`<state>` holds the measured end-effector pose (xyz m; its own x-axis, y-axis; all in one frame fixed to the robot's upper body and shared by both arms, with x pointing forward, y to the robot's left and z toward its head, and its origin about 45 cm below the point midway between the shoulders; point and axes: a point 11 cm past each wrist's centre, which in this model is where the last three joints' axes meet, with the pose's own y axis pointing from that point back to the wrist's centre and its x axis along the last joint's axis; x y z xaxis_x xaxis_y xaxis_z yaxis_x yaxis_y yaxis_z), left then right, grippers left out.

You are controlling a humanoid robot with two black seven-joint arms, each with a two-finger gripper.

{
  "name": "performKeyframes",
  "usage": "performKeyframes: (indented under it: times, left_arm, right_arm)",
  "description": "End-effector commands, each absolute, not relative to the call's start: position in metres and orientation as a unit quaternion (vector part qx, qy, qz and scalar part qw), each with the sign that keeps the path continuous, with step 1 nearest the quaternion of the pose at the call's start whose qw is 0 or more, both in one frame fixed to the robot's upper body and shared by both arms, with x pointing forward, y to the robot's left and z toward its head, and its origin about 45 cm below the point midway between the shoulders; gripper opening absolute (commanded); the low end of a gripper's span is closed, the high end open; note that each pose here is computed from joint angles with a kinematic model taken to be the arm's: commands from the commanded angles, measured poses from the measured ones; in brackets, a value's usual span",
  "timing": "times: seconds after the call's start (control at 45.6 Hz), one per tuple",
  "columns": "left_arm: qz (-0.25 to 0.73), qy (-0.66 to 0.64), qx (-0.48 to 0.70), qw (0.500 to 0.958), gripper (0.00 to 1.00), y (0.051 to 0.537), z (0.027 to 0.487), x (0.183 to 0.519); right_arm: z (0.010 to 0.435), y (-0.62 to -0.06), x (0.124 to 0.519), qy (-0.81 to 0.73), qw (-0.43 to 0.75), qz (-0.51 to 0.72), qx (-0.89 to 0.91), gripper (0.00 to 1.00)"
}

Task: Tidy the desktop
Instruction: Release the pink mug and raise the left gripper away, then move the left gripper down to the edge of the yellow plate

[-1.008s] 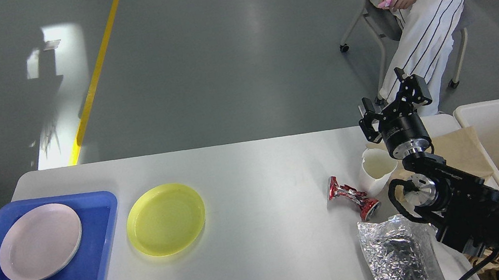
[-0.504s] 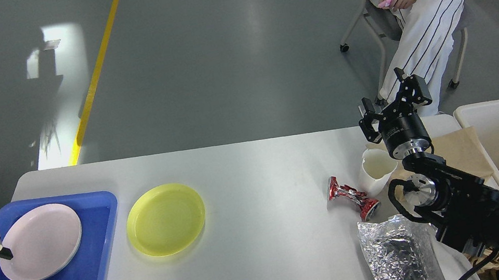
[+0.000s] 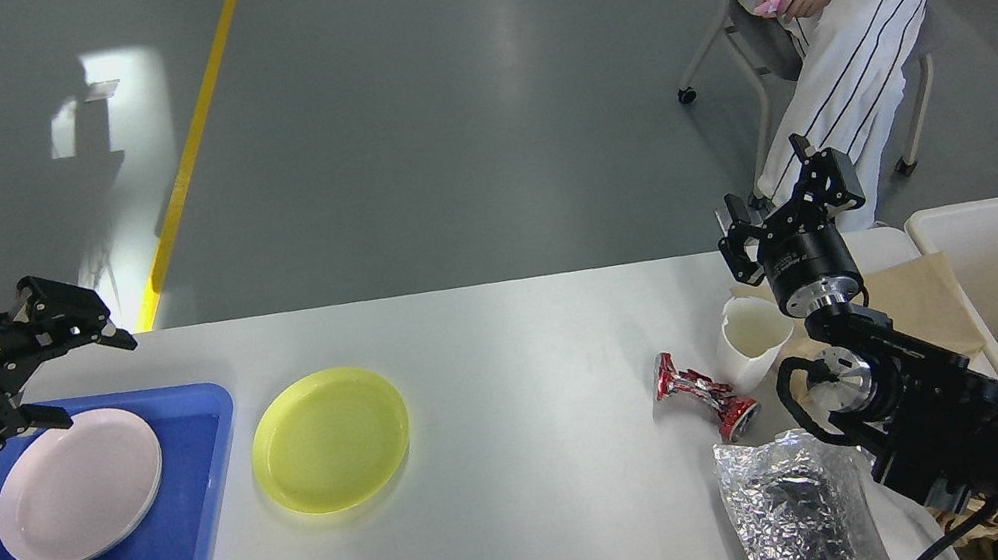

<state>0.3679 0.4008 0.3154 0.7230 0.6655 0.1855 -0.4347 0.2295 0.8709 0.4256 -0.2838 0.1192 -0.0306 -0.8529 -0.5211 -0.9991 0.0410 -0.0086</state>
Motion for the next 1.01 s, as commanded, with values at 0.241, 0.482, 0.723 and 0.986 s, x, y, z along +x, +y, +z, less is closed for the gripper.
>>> performKeyframes:
  times: [0.241,0.482,0.723,0.986]
  left_arm:
    - [0.401,0.001,0.504,0.765,0.96,0.376,0.312,0.403]
    - [0.384,0.004,0.511,0.77,0.96,0.367,0.307,0.403]
    - [0.382,0.005,0.512,0.769,0.96,0.367,0.307,0.402]
    - [0.371,0.004,0.518,0.771,0.96,0.361,0.301,0.402]
  right_arm:
    - [0.119,-0.283,0.425,0.693,0.198,0.185,-0.668,1.0]
    - [0.119,-0.283,0.426,0.693,0.198,0.185,-0.668,1.0]
    - [0.118,-0.284,0.425,0.694,0.197,0.185,-0.668,1.0]
    - [0.118,-0.284,0.425,0.694,0.197,0.185,-0.668,1.0]
